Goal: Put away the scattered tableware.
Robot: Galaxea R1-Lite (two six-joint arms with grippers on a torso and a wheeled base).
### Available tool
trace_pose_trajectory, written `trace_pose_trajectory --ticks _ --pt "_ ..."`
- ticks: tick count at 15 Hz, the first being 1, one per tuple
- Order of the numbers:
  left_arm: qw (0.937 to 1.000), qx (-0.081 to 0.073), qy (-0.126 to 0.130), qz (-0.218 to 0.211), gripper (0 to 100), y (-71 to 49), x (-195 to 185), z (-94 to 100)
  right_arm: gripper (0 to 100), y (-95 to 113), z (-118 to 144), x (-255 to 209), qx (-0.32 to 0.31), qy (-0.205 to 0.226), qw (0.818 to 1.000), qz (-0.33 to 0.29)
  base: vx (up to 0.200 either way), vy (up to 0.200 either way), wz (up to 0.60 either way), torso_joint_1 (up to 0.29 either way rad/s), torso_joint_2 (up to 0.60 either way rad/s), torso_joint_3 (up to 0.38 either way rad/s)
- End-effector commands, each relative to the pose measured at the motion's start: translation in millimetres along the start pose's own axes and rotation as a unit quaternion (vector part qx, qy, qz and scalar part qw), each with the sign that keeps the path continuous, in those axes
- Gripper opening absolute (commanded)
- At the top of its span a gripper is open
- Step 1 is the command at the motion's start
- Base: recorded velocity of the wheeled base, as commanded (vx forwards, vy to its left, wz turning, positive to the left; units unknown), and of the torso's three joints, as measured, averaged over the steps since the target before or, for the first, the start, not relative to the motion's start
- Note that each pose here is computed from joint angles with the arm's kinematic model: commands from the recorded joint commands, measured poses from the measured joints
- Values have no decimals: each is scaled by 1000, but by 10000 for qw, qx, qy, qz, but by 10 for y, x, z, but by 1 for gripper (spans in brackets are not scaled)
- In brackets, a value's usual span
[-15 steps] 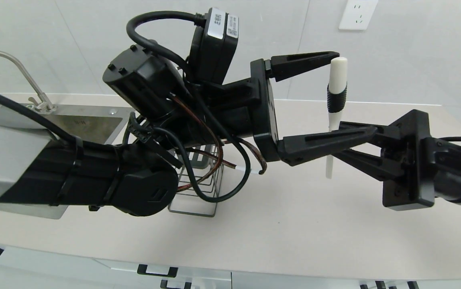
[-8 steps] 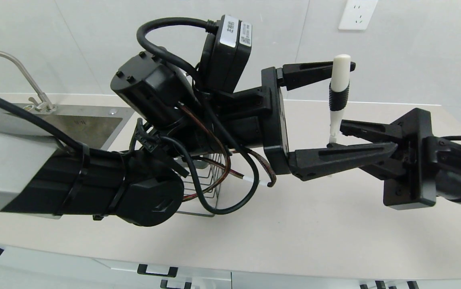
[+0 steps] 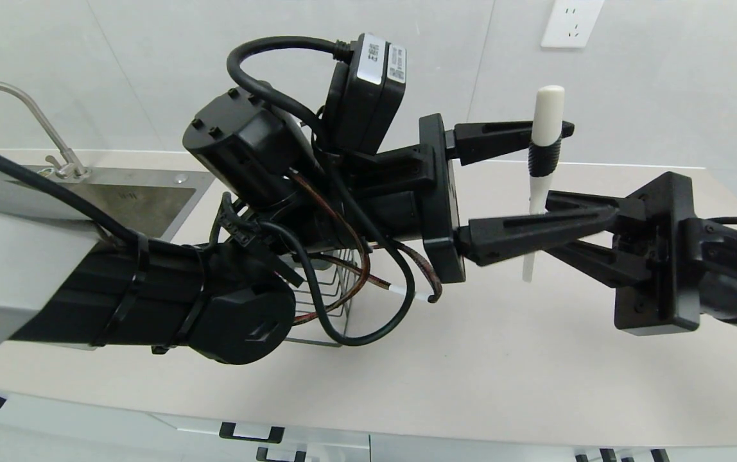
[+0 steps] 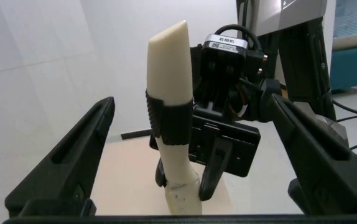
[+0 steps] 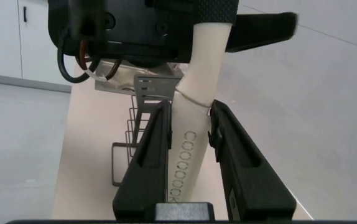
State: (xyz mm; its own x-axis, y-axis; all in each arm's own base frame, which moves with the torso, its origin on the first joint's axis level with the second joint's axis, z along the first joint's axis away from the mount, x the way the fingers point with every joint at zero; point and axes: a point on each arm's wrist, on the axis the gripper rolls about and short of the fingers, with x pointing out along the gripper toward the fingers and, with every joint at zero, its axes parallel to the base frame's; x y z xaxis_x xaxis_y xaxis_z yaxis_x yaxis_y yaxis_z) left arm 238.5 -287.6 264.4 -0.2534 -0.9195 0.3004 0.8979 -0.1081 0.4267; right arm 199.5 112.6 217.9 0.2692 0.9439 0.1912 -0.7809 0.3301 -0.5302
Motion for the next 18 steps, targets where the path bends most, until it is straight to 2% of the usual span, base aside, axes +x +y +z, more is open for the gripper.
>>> trace_pose_trajectory --ticks 1,3,4,7,9,11,12,13,14,15,16,18 --pt "10000 25 -16 -1 0 -1 -1 16 0 -10 20 8 -53 -53 10000 -6 0 0 0 0 0 0" --pt "10000 39 -20 -1 0 -1 -1 18 0 -41 47 7 -139 -107 9998 -49 0 0 0 0 0 0" --pt "10000 45 -25 -1 0 -1 -1 19 100 -47 47 -1 -144 -97 9998 -61 0 0 0 0 0 0" --pt "10000 39 -20 45 0 1 -1 18 100 -47 62 11 -224 -151 9996 -83 0 0 0 0 0 0" --pt "9998 28 5 194 0 19 -20 12 100 -4 78 -35 -238 -135 9996 -93 0 0 0 0 0 0" --pt "9996 81 24 255 0 42 -53 16 100 91 144 -146 -246 -123 9995 -129 0 0 0 0 0 0" --pt "9995 78 63 287 0 32 -95 23 100 179 168 -232 -208 -85 9997 -123 0 0 0 0 0 0" --pt "9995 78 63 287 0 32 -95 23 100 179 168 -232 -208 -85 9997 -123 0 0 0 0 0 0" --pt "9992 28 157 353 0 -8 -184 39 100 268 258 -379 -303 -88 9992 -233 0 0 0 0 0 0" --pt "9992 35 151 360 0 -25 -202 58 100 267 290 -419 -363 -88 9988 -303 0 0 0 0 0 0" --pt "9991 108 122 393 0 -62 -258 139 0 284 366 -572 -543 -22 9969 -563 0 0 0 0 0 0" --pt "9987 112 178 471 0 -147 -386 253 0 364 513 -804 -710 106 9920 -1042 0 0 0 0 0 0"
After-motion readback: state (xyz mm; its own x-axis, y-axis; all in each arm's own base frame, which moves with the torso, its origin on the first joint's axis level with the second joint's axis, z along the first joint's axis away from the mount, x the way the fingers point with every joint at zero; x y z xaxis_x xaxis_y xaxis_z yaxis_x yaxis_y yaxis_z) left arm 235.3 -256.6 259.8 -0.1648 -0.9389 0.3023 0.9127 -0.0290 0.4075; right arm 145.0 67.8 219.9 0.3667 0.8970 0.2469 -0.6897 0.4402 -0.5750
